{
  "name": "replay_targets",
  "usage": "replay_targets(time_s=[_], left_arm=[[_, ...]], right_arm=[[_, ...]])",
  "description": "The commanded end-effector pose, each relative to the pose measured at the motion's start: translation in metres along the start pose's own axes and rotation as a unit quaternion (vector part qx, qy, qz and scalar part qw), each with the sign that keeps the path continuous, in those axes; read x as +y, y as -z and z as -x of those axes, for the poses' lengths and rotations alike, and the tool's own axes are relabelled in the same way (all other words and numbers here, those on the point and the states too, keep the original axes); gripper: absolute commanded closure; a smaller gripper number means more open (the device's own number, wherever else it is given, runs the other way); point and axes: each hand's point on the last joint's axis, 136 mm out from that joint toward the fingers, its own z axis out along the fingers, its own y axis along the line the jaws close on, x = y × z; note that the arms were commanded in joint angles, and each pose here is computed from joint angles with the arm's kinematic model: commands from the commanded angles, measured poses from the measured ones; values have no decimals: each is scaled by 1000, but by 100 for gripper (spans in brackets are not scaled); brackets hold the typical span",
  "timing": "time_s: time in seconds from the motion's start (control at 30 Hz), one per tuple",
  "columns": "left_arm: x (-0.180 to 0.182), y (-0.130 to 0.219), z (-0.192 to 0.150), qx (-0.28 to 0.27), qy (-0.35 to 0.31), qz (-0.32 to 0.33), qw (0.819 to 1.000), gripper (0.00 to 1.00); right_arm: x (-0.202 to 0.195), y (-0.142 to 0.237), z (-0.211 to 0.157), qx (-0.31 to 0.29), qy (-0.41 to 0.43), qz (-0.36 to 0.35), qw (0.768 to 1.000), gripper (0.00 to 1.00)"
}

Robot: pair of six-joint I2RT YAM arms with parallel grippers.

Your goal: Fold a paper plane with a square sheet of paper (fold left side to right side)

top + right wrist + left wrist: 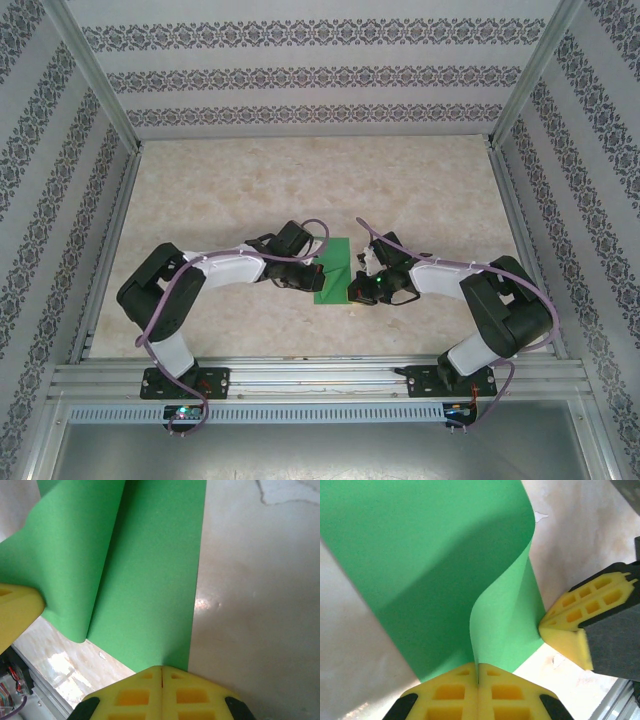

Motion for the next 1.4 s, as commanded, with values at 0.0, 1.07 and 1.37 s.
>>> replay_targets(time_s=[0.0,1.07,1.37], left_arm=[[1,0,11,-7,-15,-9,1000,99],[26,-6,5,43,-23,47,998,100],[28,-8,10,46,-25,55,997,100]], right_arm=[[-14,-3,-6,17,-12,-22,1000,100],[-22,-4,-8,23,-19,-28,999,100],[-23,-4,-10,24,-21,-29,999,100]])
